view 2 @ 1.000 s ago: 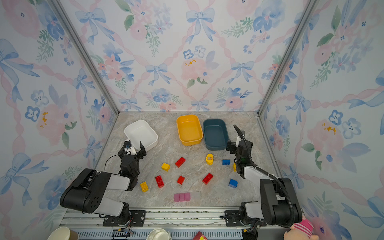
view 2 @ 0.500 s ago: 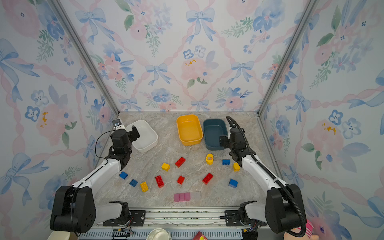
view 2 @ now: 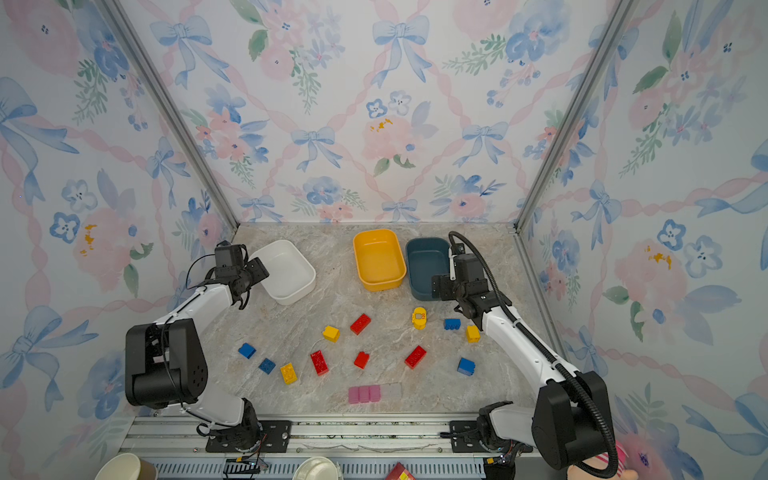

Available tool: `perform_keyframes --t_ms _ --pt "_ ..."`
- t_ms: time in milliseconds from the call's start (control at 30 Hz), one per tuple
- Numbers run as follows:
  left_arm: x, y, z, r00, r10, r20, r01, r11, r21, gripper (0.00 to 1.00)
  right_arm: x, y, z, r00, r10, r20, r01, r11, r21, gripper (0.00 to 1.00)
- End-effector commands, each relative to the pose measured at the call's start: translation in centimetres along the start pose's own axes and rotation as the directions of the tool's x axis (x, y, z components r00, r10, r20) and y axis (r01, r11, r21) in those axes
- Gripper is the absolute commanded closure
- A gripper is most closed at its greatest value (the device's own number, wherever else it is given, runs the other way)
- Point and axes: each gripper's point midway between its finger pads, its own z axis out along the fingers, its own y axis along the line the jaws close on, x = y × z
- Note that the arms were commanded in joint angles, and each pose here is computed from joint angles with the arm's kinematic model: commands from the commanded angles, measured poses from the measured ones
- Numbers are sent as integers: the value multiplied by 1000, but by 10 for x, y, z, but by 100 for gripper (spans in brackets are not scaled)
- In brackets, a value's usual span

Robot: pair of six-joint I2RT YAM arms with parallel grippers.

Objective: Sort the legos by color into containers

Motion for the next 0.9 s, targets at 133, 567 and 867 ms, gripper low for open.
perform_keyframes --t_ms 133,567,867 --pt "22 -1 19 993 -17 -117 17 1000 2 31 -6 9 -7 1000 6 -12 -6 1000 -23 3" --pt "38 -8 32 987 -1 -162 1 1000 4 56 -6 10 -3 1000 13 -18 -13 1000 -21 3" --pt "46 -28 34 982 70 -177 -68 998 14 82 -3 9 -4 1000 15 -21 -15 1000 -17 3"
